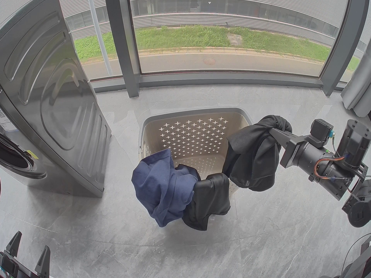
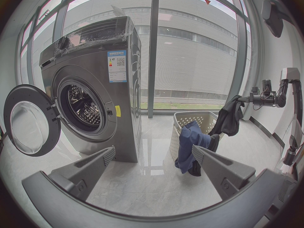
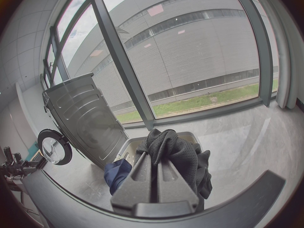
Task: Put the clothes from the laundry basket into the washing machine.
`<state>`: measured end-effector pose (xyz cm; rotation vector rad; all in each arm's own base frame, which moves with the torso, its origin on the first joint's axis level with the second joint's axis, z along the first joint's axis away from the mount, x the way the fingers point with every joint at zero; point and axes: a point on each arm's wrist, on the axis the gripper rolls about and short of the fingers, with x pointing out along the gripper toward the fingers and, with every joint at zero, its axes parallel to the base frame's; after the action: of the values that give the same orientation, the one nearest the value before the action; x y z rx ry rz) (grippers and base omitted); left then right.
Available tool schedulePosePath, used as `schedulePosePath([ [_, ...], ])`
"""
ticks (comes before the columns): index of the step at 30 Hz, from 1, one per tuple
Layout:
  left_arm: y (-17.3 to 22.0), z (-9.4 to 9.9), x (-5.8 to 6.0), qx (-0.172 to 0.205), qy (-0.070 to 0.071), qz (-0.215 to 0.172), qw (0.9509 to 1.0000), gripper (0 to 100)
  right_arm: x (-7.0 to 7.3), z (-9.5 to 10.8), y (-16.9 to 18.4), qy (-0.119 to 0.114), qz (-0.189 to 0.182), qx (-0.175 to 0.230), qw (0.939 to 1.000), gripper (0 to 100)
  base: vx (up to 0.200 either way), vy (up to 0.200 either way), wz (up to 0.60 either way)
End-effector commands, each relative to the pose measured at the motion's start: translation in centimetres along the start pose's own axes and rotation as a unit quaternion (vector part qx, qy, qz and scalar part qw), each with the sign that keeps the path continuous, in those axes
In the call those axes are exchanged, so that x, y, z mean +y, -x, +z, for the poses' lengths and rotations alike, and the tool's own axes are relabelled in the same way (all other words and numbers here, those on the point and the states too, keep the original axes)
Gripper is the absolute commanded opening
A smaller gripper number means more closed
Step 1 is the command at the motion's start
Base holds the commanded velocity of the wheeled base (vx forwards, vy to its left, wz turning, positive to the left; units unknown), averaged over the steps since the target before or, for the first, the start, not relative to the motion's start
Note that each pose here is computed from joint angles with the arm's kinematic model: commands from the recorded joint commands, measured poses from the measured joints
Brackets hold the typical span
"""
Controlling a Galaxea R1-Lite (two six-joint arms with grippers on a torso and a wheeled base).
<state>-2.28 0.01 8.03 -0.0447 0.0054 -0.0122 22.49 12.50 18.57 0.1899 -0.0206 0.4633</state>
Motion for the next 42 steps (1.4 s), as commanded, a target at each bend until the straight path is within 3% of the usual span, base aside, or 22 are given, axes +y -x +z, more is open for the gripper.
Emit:
schedulePosePath([
  [1, 0.01, -0.50, 0.02, 0.000, 0.000, 0.000, 1.0000, 100, 0.60, 2.43, 1.95, 0.008, 0.011, -0.038, 0.9992, 0, 0.000, 0.000, 0.00],
  [13, 0.01, -0.48, 0.02, -0.001, -0.001, 0.000, 1.0000, 100, 0.92, 2.34, 2.27, 0.012, 0.017, -0.034, 0.9992, 0, -0.200, 0.000, 0.00],
  [19, -0.01, -0.47, 0.02, 0.001, -0.001, -0.001, 1.0000, 100, 1.09, 2.17, 2.26, 0.013, 0.016, -0.032, 0.9993, 0, 0.000, 0.000, 0.00],
  [42, -0.01, -0.49, 0.02, 0.001, 0.000, -0.001, 1.0000, 100, 1.52, 1.73, 2.22, 0.010, 0.025, -0.025, 0.9993, 0, 0.000, 0.200, 0.00],
])
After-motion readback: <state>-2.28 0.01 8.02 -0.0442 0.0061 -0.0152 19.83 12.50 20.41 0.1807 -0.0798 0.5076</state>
